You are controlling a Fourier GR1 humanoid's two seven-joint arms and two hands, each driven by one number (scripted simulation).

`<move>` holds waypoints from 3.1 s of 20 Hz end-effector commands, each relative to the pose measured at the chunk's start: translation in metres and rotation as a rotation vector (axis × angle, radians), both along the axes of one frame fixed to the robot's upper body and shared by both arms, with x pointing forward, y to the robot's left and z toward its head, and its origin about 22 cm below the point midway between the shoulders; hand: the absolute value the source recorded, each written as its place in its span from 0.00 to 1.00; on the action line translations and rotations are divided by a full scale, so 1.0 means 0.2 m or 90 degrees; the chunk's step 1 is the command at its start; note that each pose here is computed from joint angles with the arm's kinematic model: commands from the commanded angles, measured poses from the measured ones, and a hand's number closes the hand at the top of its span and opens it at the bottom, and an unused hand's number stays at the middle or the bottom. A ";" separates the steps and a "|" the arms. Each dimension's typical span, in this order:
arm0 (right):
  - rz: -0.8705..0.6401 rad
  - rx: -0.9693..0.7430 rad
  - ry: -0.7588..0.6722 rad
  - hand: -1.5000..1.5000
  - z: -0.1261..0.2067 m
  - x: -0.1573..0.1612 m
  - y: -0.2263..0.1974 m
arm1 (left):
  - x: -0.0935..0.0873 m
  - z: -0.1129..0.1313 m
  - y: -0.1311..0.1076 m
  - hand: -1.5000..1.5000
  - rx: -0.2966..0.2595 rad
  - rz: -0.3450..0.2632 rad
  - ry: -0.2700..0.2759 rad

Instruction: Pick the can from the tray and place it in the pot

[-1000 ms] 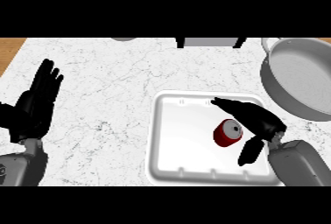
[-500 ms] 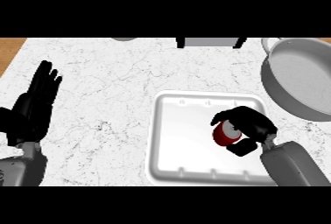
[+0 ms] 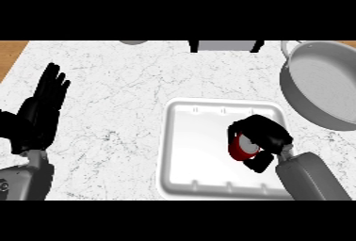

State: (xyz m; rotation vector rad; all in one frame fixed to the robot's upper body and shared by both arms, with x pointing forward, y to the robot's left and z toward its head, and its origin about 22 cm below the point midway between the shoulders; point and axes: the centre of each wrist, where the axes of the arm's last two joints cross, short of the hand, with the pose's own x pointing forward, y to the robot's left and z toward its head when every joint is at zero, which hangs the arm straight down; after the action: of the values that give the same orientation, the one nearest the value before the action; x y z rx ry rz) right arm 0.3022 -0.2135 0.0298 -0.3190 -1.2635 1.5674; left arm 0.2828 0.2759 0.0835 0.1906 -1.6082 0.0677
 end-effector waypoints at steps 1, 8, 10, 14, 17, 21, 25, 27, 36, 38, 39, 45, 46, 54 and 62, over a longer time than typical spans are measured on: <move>0.085 0.000 0.022 1.00 0.00 -0.19 -0.09 | -0.04 -0.01 -0.02 0.50 0.006 0.010 -0.003; 0.261 0.010 -0.001 1.00 0.05 -0.69 -0.34 | -0.02 -0.04 0.11 0.50 0.012 0.046 0.000; 0.243 0.029 -0.018 1.00 0.14 -0.80 -0.42 | -0.07 -0.02 0.07 0.50 -0.005 0.036 0.010; 0.155 0.134 -0.101 1.00 0.20 -0.82 -0.58 | -0.04 0.05 0.08 0.50 -0.002 0.027 0.003; 0.071 0.234 -0.190 1.00 0.31 -0.82 -0.61 | -0.05 0.04 0.10 0.50 0.011 0.029 0.003; -0.007 0.325 -0.277 1.00 0.46 -0.83 -0.72 | -0.04 -0.01 0.08 0.50 0.012 0.040 0.007; -0.091 0.385 -0.322 1.00 0.56 -0.82 -0.82 | -0.01 -0.03 -0.01 0.50 0.007 0.016 0.004; -0.126 0.409 -0.339 1.00 0.61 -0.79 -0.97 | -0.04 -0.03 -0.03 0.50 0.002 0.006 -0.012; -0.221 0.426 -0.323 1.00 0.85 -0.48 -1.19 | 0.06 -0.01 0.01 0.50 0.008 0.011 -0.009; -0.239 0.400 -0.338 1.00 0.83 -0.40 -1.19 | -0.06 -0.05 0.02 0.50 0.004 -0.008 -0.002; -0.243 0.405 -0.336 1.00 0.80 -0.31 -1.19 | 0.04 0.08 -0.01 0.50 0.007 -0.010 -0.009; -0.275 0.463 -0.298 1.00 0.66 -0.11 -1.28 | 0.00 0.01 0.03 0.50 -0.004 -0.010 0.005; -0.264 0.506 -0.270 1.00 0.61 -0.05 -1.15 | 0.06 0.04 0.01 0.50 0.004 -0.010 -0.014; -0.316 0.190 -0.514 1.00 0.53 0.06 -1.25 | 0.01 0.01 -0.01 0.50 0.003 -0.027 -0.010; -0.325 0.195 -0.433 1.00 0.24 0.24 -1.24 | 0.03 -0.02 -0.08 0.50 0.000 -0.031 -0.009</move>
State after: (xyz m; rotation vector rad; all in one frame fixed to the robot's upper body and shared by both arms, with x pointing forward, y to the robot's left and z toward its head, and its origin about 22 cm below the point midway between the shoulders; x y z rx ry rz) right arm 0.3403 -0.4655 0.1041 -0.9900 -1.7812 0.8163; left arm 0.2920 0.2658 0.0876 0.1527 -1.6311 0.0404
